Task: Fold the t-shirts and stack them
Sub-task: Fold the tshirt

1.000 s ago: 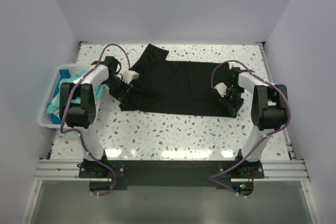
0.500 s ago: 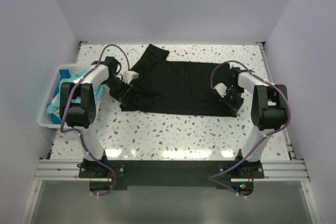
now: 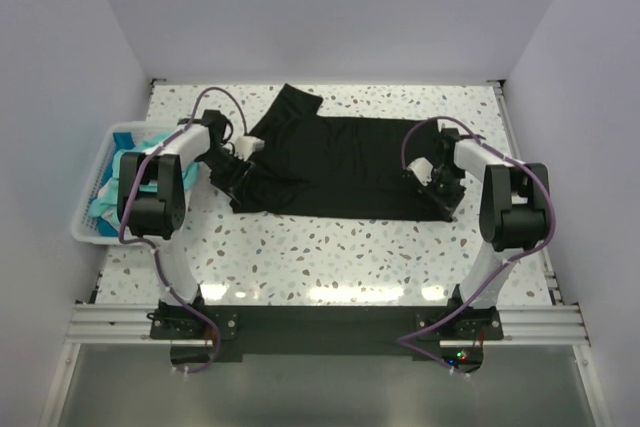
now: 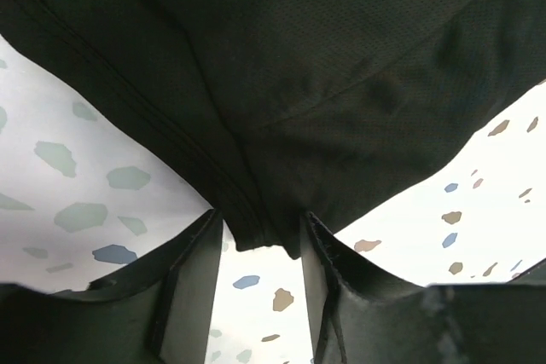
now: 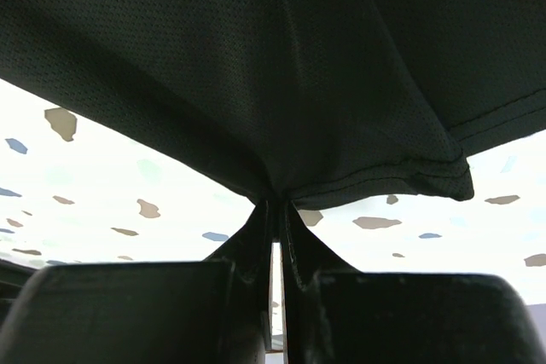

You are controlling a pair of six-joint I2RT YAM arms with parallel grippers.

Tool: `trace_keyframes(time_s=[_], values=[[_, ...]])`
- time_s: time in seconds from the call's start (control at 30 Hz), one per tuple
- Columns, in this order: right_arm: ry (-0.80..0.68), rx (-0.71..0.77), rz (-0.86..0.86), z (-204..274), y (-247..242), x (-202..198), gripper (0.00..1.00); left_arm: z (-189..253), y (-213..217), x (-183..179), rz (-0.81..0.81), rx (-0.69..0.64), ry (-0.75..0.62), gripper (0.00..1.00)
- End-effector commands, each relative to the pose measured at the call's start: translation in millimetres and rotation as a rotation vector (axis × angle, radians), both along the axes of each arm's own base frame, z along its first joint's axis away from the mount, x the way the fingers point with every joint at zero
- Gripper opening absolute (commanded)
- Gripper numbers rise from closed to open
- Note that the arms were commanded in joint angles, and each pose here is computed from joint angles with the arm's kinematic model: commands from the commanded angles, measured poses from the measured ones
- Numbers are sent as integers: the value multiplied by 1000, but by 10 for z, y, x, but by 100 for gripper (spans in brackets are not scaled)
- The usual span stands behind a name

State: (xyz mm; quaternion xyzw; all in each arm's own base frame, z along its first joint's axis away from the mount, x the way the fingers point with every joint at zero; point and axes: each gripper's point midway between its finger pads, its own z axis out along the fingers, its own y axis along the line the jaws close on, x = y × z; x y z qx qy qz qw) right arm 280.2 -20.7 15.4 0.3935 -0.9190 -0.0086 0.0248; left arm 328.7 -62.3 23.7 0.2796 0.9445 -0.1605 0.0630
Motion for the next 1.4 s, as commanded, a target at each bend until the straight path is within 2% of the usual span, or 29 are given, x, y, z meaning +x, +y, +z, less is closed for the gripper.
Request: trace_keyframes(time_s=[0.0, 0.23, 0.37, 0.6, 0.87, 1.37], values=[[-73, -35, 23, 67, -78, 113, 0, -27, -24, 14, 6, -8, -1, 45], [-76, -35, 24, 72, -69, 93, 0, 62, -57, -64, -11, -33, -5, 41], [-79, -36, 24, 81, -58, 78, 0, 304, -58, 85, 13, -31, -100, 43], [-75, -38, 23, 78, -52, 34, 0, 536, -46, 158, 20, 21, -202, 40], [-83, -48, 29, 81, -42, 69, 0, 237, -160, -120, 16, -1, -48, 40], [-90, -66, 41, 84, -51, 31, 0, -97, -109, -213, 16, 36, 37, 36]])
